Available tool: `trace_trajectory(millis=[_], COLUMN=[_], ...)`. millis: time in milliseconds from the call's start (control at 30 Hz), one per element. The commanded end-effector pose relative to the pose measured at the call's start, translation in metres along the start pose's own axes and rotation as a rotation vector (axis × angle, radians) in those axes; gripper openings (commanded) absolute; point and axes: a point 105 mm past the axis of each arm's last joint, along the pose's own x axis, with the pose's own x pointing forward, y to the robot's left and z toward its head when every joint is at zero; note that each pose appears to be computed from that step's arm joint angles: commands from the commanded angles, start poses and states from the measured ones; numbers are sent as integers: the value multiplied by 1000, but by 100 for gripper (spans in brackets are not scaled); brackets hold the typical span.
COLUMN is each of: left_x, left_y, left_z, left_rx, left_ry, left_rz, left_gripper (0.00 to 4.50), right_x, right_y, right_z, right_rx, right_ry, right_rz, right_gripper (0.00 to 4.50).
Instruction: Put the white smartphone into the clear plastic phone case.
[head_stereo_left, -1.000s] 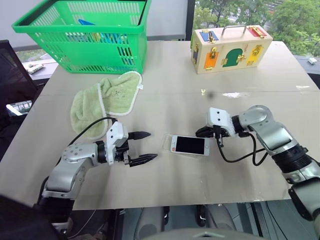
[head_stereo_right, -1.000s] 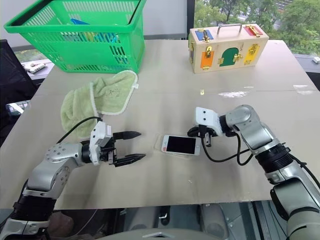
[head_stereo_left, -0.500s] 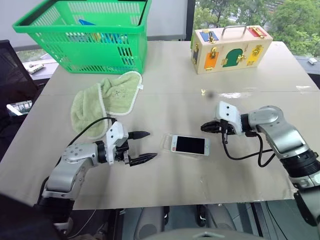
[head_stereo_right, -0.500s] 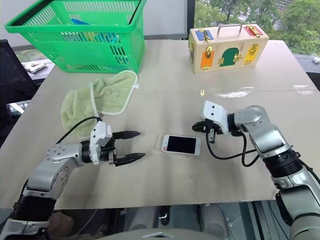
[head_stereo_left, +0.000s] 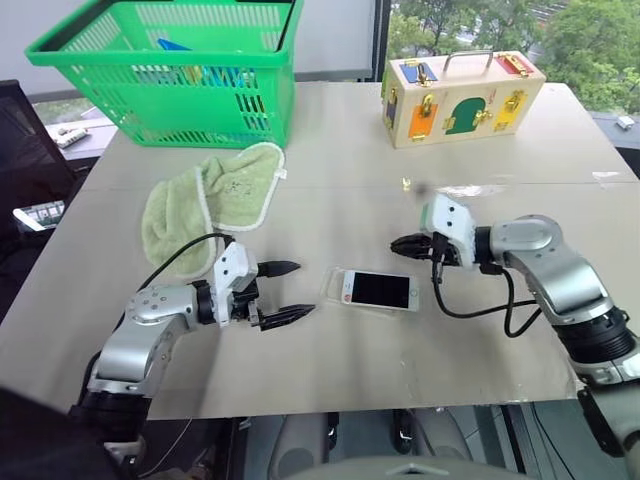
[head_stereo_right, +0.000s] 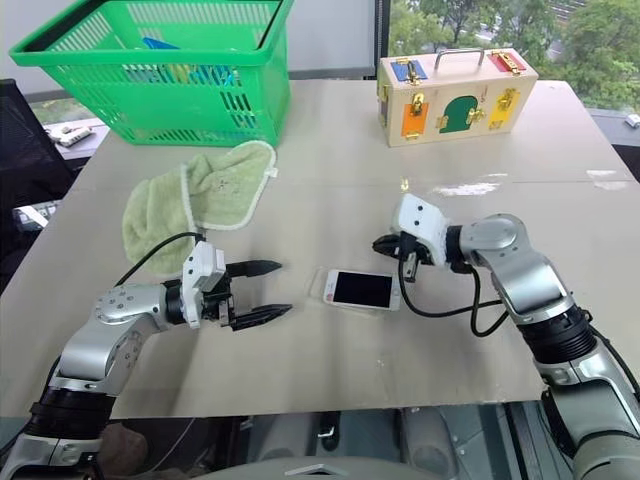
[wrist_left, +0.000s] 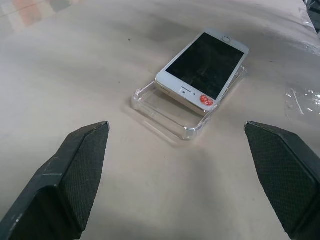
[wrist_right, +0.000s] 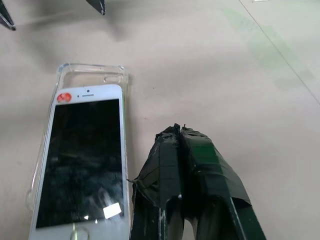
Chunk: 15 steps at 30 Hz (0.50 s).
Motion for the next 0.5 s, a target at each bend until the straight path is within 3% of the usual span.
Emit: trace_trajectory(millis=[33, 400, 500], left_x=[-3, -4, -3], left_y=[0, 4, 3], left_z=[5, 8, 8], left_rx=[29, 40, 40], left_ry=[-9, -6, -8], left_rz=[-3, -7, -7], left_gripper=[450, 450, 450], right_x=[2, 26, 30], right_y=[3, 22, 17], right_z=[12, 17, 8], right_rx=[-38, -43, -31], right_ry=[-27, -43, -2], right_rz=[0, 88, 54], right_gripper=[4, 4, 4])
